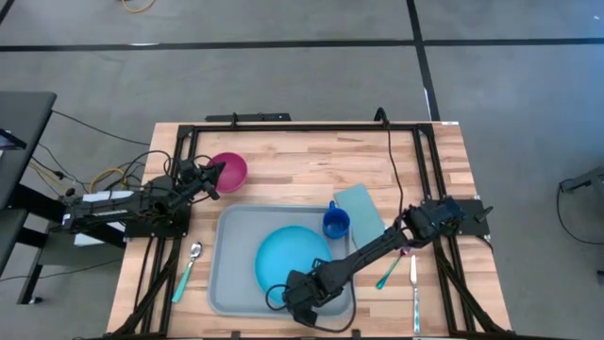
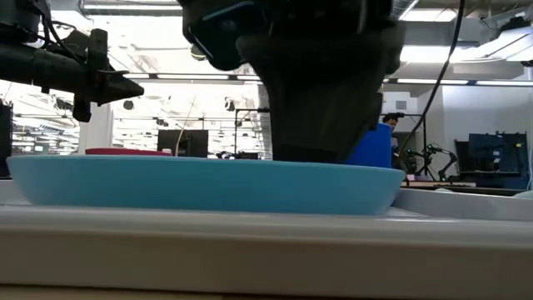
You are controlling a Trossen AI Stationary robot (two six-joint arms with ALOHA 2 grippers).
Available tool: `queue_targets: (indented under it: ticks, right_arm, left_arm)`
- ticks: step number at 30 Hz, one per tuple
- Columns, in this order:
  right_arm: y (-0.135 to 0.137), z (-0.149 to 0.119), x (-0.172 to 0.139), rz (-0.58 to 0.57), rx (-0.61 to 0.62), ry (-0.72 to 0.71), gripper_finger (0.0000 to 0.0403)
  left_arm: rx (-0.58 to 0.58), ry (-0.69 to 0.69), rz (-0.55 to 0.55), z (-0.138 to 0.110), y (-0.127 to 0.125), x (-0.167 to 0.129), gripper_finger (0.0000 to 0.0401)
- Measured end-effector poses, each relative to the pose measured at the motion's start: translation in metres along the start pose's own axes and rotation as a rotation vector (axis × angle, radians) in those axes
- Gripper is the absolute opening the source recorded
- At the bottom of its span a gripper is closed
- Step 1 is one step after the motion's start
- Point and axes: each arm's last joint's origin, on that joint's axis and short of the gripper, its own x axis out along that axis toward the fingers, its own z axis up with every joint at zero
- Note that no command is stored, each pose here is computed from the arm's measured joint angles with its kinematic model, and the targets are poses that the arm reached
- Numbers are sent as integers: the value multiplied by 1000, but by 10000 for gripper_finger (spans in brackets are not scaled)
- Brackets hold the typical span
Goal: Set up tray
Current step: Put the light blue plate to the left of the blue mug on the gray tray, then put the red bowl on top of the light blue plate on the gray tray
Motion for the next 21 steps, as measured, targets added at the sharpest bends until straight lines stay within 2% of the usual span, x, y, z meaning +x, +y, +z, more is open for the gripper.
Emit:
queue_targets:
  ticks: [7, 15, 21]
  right_arm:
    - [18, -2, -15, 32, -64, -57, 0]
    - [31, 14, -46, 32, -200, -214, 0]
    - [34, 22, -59, 31, -264, -272, 0]
  left_arm:
    - [0, 0, 0, 0, 0, 0, 0]
    - [0, 0, 1, 0, 0, 0, 0]
    - [0, 0, 1, 0, 0, 0, 0]
